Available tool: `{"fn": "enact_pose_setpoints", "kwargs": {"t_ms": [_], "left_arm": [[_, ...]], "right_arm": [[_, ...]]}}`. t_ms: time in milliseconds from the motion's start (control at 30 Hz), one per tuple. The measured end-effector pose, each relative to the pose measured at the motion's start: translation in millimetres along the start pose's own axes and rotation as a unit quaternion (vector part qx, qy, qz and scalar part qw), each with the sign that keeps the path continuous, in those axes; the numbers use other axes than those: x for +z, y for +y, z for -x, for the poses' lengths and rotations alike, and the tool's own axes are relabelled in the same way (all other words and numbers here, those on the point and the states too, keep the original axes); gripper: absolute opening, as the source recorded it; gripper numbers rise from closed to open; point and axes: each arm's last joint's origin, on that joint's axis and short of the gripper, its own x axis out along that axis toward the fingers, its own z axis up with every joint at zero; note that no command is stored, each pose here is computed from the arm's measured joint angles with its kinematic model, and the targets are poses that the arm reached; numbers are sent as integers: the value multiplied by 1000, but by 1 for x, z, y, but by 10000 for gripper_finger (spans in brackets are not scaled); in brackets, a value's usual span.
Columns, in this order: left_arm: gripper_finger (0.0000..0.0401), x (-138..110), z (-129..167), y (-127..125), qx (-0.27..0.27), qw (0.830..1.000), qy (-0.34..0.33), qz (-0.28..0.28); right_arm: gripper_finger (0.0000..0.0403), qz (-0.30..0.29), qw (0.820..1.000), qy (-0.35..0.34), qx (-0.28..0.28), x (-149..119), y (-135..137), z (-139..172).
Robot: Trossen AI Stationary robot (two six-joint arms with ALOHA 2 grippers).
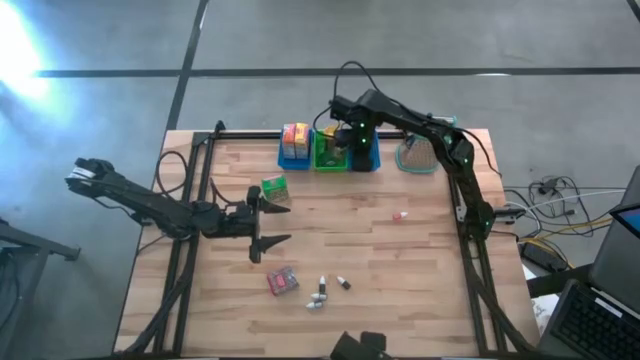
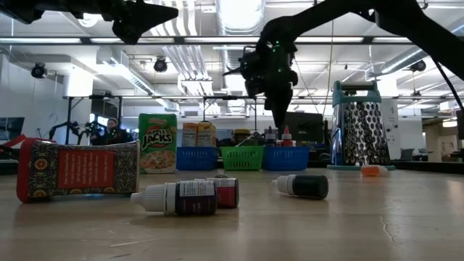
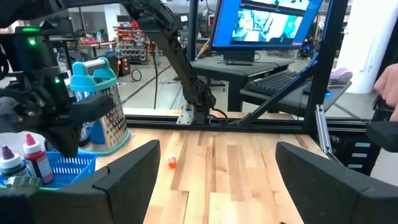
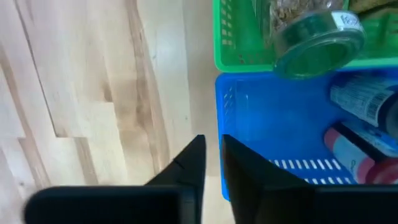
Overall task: Pick & Place Kitchen Items
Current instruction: Put the green seasoning bottle into the green bin
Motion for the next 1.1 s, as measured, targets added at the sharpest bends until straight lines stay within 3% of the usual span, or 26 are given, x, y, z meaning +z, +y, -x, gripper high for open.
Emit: {"fn": "enact_pose_setpoints", "kwargs": {"t_ms": [267,533,700,800,1100], "left_arm": [[326,0,0,0,3,1000,-1,-17],[326,1,0,3,50,998,-3,-40],[326,0,0,5,78,996,0,-43],[326,1,1,5,78,996,0,-41],[326,0,1,5,78,996,1,-43]], "right_arm": [[148,53,998,-18,-11,1,-2,4],[206,94,994,-45,-32,-3,0,23],[221,80,994,-66,-33,-14,-10,35],[224,61,993,-96,-2,-22,-23,39],[195,67,986,-152,12,-23,-40,32]]}}
